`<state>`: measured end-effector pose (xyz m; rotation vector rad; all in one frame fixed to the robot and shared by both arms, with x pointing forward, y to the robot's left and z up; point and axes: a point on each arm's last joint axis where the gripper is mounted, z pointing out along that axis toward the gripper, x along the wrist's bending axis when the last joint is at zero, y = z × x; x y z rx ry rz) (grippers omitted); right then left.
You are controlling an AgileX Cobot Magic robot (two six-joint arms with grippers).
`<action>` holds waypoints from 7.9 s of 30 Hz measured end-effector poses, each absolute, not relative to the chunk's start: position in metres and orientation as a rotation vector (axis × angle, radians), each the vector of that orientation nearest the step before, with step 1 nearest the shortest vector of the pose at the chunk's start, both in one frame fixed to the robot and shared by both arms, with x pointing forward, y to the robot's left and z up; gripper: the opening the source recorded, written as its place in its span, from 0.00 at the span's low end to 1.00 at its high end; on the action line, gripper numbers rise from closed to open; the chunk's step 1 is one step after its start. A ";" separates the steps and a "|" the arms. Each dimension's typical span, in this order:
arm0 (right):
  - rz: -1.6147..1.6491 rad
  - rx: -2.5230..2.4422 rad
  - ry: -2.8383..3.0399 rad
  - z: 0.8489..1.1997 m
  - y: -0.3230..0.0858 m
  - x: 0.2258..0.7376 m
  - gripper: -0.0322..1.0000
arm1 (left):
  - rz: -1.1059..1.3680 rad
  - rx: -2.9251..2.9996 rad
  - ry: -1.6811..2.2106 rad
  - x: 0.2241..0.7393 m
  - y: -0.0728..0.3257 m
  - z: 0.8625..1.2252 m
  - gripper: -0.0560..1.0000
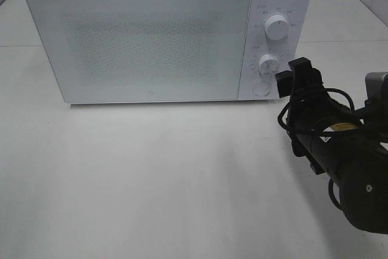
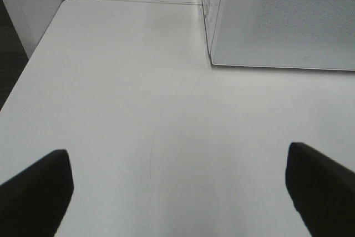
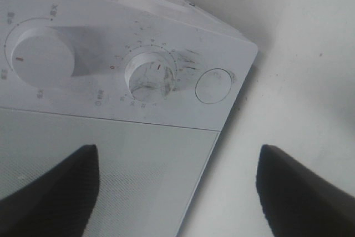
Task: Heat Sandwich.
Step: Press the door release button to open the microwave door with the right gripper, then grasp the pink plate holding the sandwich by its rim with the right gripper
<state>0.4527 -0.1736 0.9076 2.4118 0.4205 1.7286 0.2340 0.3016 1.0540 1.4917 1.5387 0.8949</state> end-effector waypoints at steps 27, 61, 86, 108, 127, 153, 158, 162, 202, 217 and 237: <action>1.783 2.560 0.185 0.906 -0.173 0.452 0.05 | 0.895 1.492 1.539 0.234 0.302 1.054 0.97; 1.620 2.715 0.171 0.876 -0.165 0.528 0.05 | 0.895 1.492 1.539 0.234 0.302 1.054 0.97; 1.539 2.752 0.091 0.854 -0.168 0.567 0.05 | 0.895 1.493 1.538 0.234 0.302 1.054 0.97; 1.602 2.712 0.040 0.854 -0.164 0.580 0.05 | 0.895 1.493 1.538 0.234 0.302 1.054 0.97; 1.651 2.643 0.041 0.844 -0.162 0.588 0.05 | 0.895 1.493 1.538 0.234 0.302 1.054 0.97; 1.622 2.670 0.047 0.843 -0.162 0.588 0.05 | 0.895 1.493 1.538 0.234 0.302 1.054 0.97; 1.598 2.693 0.045 0.843 -0.162 0.589 0.05 | 0.895 1.493 1.538 0.234 0.302 1.054 0.97; 1.580 2.719 0.048 0.847 -0.163 0.589 0.05 | 0.895 1.493 1.538 0.234 0.302 1.054 0.97; 1.333 2.861 0.476 0.884 -0.188 0.512 0.07 | 0.895 1.493 1.538 0.234 0.302 1.054 0.97; 1.003 2.710 1.201 0.910 -0.187 0.485 0.11 | 0.895 1.493 1.538 0.234 0.302 1.054 0.97; 0.643 2.379 1.903 0.944 -0.174 0.493 0.16 | 0.895 1.493 1.538 0.234 0.302 1.054 0.97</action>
